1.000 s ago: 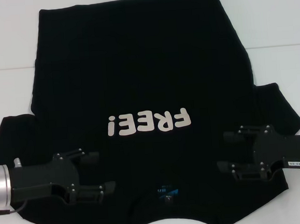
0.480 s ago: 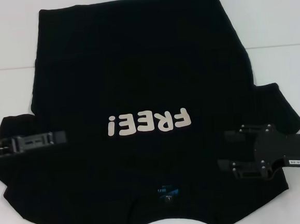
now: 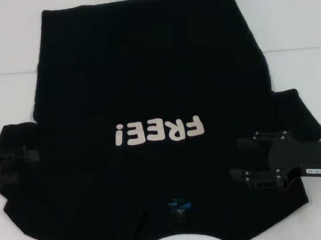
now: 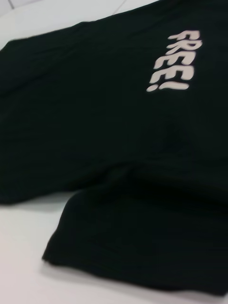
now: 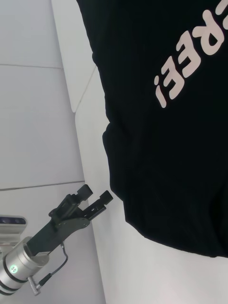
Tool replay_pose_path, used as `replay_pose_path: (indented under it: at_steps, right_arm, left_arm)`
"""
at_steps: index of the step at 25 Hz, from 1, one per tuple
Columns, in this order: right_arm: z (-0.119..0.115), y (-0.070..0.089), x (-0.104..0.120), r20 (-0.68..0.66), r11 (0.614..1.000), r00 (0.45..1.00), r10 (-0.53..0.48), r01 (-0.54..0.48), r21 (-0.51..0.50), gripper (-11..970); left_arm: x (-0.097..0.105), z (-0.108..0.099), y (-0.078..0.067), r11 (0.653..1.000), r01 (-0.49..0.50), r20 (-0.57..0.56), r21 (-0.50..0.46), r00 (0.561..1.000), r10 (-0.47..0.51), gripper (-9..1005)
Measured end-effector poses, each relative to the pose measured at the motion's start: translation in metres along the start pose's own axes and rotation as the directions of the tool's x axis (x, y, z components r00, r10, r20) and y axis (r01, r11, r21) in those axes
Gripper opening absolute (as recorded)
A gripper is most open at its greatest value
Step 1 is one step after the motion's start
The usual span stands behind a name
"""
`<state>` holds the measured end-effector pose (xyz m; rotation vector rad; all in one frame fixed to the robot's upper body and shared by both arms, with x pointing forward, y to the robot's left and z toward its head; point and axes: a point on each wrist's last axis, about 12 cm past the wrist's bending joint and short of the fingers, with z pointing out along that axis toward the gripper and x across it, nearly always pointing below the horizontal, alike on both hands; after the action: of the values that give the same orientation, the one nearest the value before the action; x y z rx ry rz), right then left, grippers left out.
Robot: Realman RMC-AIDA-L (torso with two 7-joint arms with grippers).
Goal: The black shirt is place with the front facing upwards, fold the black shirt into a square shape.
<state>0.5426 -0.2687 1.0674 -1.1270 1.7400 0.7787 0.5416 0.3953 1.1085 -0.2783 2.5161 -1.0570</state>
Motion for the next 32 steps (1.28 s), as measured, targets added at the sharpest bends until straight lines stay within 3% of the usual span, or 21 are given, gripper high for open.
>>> replay_pose_path:
  at_steps: [13,32]
  right_arm:
    - [0.004,-0.001,-0.004,0.003,1.0,1.0,0.006,-0.006,-0.01,765]
    - [0.004,-0.001,-0.004,0.0,1.0,1.0,0.014,-0.014,-0.015,765]
  left_arm:
    - [-0.002,-0.007,0.024,0.983,0.134,0.084,-0.125,0.989,-0.124,924]
    - [-0.004,-0.007,0.035,0.968,0.186,0.144,-0.17,0.976,-0.163,920]
